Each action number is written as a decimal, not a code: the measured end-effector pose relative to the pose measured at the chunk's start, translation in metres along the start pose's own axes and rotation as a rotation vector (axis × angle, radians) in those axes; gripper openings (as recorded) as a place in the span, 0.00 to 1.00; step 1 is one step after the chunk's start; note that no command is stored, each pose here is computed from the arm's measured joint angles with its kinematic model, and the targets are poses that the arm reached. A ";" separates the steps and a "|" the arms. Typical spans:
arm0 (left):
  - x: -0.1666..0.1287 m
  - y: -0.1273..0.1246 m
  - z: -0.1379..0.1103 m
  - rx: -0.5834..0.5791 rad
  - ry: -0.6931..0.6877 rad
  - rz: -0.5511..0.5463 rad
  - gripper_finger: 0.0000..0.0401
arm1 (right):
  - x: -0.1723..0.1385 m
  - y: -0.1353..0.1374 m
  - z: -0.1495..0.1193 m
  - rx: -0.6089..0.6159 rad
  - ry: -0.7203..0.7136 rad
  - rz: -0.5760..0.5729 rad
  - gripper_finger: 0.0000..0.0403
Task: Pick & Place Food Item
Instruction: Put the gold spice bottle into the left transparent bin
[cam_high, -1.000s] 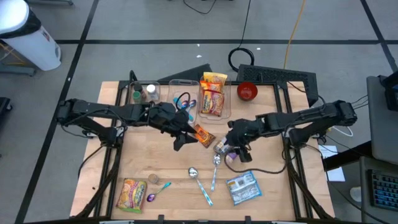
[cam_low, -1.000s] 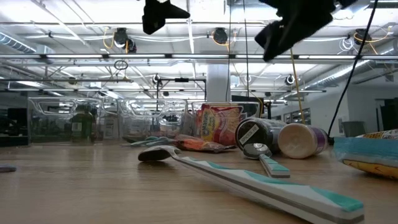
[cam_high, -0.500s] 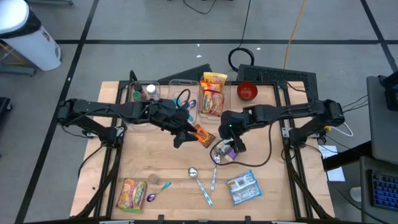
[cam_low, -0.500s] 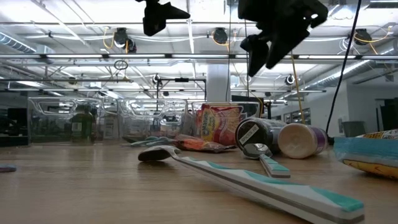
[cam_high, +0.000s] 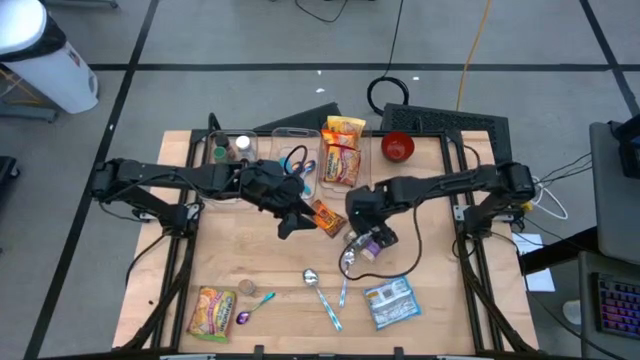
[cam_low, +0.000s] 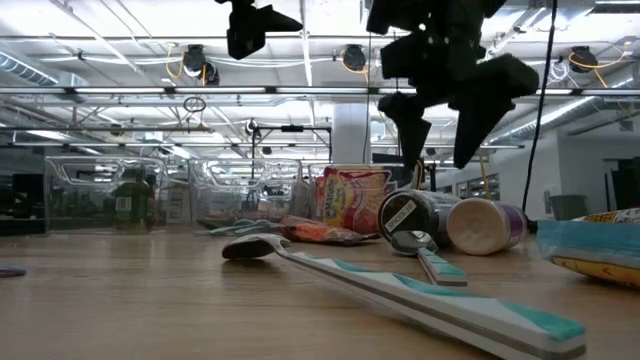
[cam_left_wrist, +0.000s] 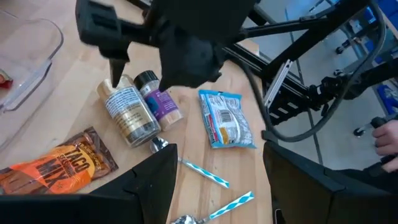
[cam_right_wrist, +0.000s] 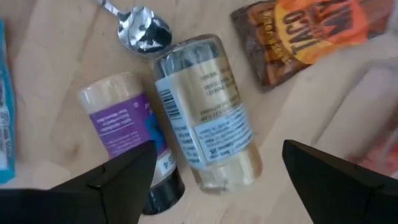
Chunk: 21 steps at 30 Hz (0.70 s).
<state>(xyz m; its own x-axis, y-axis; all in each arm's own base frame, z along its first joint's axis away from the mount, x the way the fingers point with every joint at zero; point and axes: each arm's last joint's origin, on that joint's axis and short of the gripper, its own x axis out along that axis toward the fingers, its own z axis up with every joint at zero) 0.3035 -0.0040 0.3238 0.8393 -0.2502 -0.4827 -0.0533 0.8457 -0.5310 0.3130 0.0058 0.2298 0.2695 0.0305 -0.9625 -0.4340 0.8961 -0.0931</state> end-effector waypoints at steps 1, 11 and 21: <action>0.000 0.000 0.000 0.004 0.000 0.000 0.61 | 0.004 0.000 0.001 -0.011 0.009 0.004 0.86; 0.000 0.000 -0.001 0.008 0.006 0.004 0.61 | 0.040 0.006 0.007 -0.151 0.126 0.013 0.85; 0.000 0.002 -0.003 0.003 0.032 0.019 0.61 | 0.062 0.002 0.010 -0.157 0.162 -0.025 0.82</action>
<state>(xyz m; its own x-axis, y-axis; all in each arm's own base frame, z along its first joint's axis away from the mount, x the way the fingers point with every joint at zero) 0.3017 -0.0039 0.3205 0.8202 -0.2494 -0.5148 -0.0671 0.8518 -0.5196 0.3372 0.0136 0.1721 0.1455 -0.0742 -0.9866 -0.5611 0.8151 -0.1441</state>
